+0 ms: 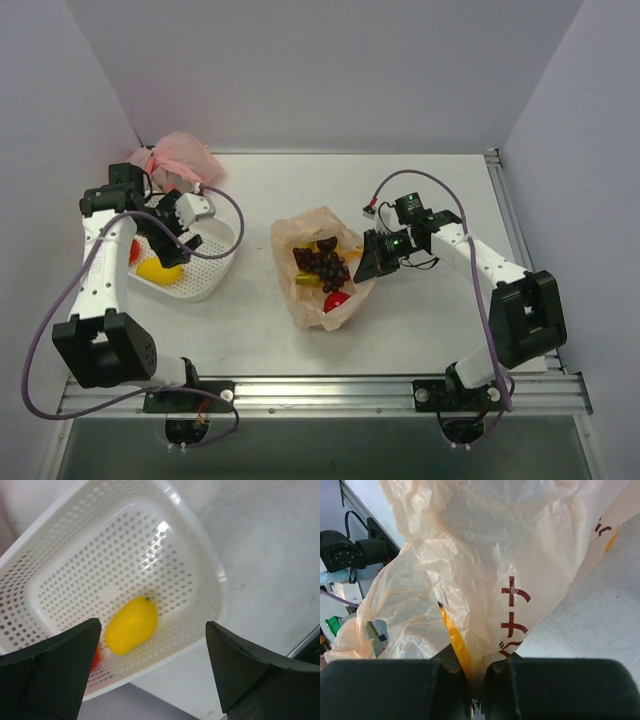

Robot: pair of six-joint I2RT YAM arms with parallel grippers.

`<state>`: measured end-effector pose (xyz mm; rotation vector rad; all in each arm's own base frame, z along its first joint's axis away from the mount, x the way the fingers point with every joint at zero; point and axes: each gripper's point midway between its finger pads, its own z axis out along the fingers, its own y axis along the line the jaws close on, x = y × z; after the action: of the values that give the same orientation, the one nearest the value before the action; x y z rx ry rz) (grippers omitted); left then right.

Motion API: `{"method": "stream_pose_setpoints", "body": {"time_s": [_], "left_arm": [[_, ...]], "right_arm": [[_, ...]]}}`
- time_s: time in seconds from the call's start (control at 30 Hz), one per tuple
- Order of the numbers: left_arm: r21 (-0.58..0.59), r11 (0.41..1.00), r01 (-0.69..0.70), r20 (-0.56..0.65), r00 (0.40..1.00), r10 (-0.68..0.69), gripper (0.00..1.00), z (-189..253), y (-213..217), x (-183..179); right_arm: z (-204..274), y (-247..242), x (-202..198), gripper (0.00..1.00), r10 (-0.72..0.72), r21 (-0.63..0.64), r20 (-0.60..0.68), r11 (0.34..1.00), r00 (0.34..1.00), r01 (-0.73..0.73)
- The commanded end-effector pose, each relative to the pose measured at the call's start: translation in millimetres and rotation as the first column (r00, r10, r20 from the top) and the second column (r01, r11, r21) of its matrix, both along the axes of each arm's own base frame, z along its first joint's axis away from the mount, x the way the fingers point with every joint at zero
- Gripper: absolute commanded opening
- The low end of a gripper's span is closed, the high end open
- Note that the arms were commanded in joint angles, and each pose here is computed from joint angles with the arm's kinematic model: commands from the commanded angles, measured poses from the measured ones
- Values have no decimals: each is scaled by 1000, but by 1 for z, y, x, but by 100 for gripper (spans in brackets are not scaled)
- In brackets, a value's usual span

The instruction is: Place the fake fruits into the plastic bag and tie a complex knot

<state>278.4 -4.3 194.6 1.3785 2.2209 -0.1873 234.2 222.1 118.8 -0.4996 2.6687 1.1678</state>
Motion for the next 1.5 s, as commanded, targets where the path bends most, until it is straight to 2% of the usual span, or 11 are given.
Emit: {"method": "stream_pose_setpoints", "body": {"time_s": [0.0,0.3,0.53,0.77,0.97,1.07,1.2,1.23,1.37,1.43,1.47], "left_arm": [[100,988,120,4,993,-121,97,10,46,25],[278,923,264,-123,963,-239,95,-52,95,52],[313,901,301,-102,954,-283,95,-85,102,76],[330,857,395,-215,916,-339,95,-128,100,65],[337,870,359,-221,929,-297,93,-162,99,77],[323,883,339,-215,935,-281,84,-164,93,84],[310,896,318,-139,947,-288,59,-141,81,94],[307,898,316,-124,949,-291,48,-134,78,95],[264,916,302,-77,953,-292,30,-102,62,94],[238,937,257,-47,966,-253,29,-88,58,94],[233,944,233,-40,972,-230,46,-84,58,94]], "right_arm": [[4,-1,-1,0,5,14,-1,1000,1000,-5],[3,0,-5,0,8,22,-20,1000,1000,-8],[2,0,-4,0,8,18,-26,1000,1000,-7],[-1,-1,-4,0,8,11,-34,1000,999,-8],[-2,-1,-2,0,4,5,-42,1000,999,-4],[-1,-3,-1,0,2,2,-34,1000,999,-2],[0,-4,-1,0,6,0,-32,1000,999,-6],[0,-5,-1,0,4,-1,-35,1000,999,-4],[-1,-4,-1,0,10,3,-36,1000,999,-10],[-1,-4,-1,0,10,3,-36,1000,999,-10],[-2,-4,-2,0,11,3,-36,1000,999,-11]]}}
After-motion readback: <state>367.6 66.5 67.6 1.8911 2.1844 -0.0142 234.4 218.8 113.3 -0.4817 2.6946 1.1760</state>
